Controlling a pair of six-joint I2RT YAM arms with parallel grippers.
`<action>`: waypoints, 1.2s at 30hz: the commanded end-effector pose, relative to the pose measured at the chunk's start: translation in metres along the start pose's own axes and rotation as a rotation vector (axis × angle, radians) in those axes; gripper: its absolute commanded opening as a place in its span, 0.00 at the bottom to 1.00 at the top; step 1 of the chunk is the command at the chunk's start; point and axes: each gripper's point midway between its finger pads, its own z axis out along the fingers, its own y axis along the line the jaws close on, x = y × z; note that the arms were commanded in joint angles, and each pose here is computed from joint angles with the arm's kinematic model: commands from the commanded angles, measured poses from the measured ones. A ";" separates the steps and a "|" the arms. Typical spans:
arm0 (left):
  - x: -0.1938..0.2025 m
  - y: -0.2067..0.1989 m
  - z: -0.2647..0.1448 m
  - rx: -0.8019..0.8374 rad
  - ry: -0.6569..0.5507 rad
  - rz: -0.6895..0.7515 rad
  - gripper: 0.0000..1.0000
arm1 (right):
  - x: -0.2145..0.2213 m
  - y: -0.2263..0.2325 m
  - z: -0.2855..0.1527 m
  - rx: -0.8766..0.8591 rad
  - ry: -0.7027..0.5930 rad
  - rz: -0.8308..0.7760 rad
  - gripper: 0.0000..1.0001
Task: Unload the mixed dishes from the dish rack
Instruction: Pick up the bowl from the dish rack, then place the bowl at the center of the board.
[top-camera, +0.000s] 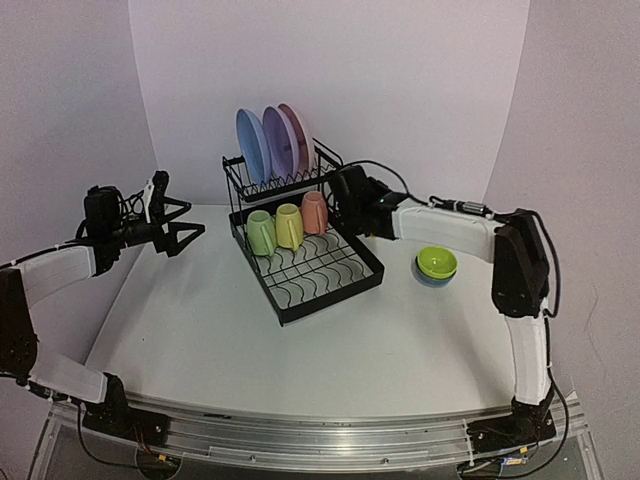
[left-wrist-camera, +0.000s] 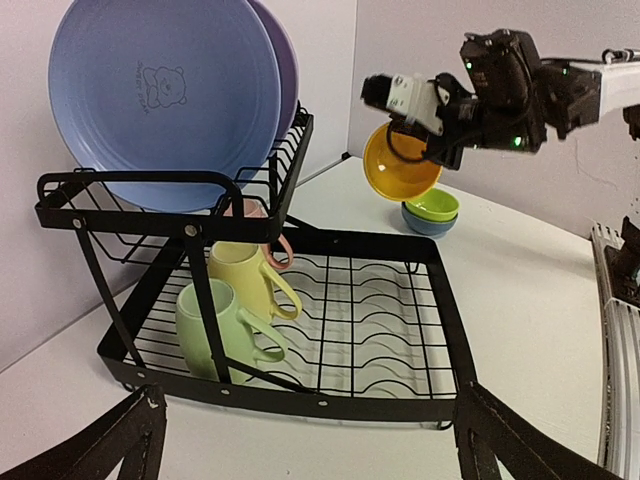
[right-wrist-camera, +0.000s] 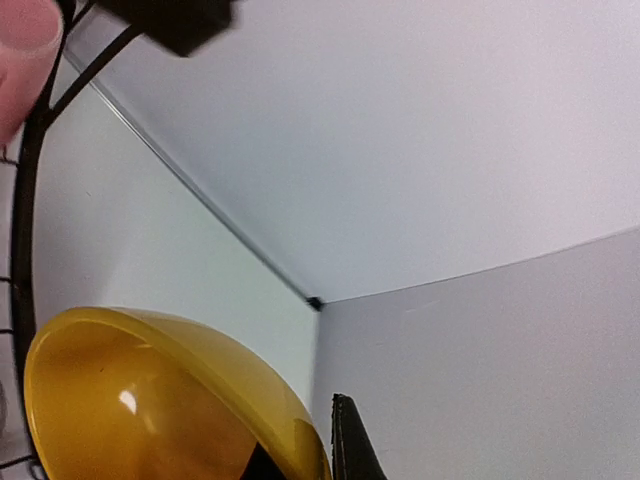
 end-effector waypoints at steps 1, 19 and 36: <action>-0.010 -0.005 -0.004 0.009 -0.023 0.033 1.00 | 0.093 -0.029 -0.001 -0.331 0.255 0.610 0.00; -0.005 -0.007 -0.004 0.026 -0.006 0.020 1.00 | 0.233 0.017 0.045 -0.702 0.783 1.505 0.00; -0.006 -0.001 -0.002 0.011 -0.002 -0.002 1.00 | 0.249 0.042 0.089 -0.625 0.767 1.355 0.00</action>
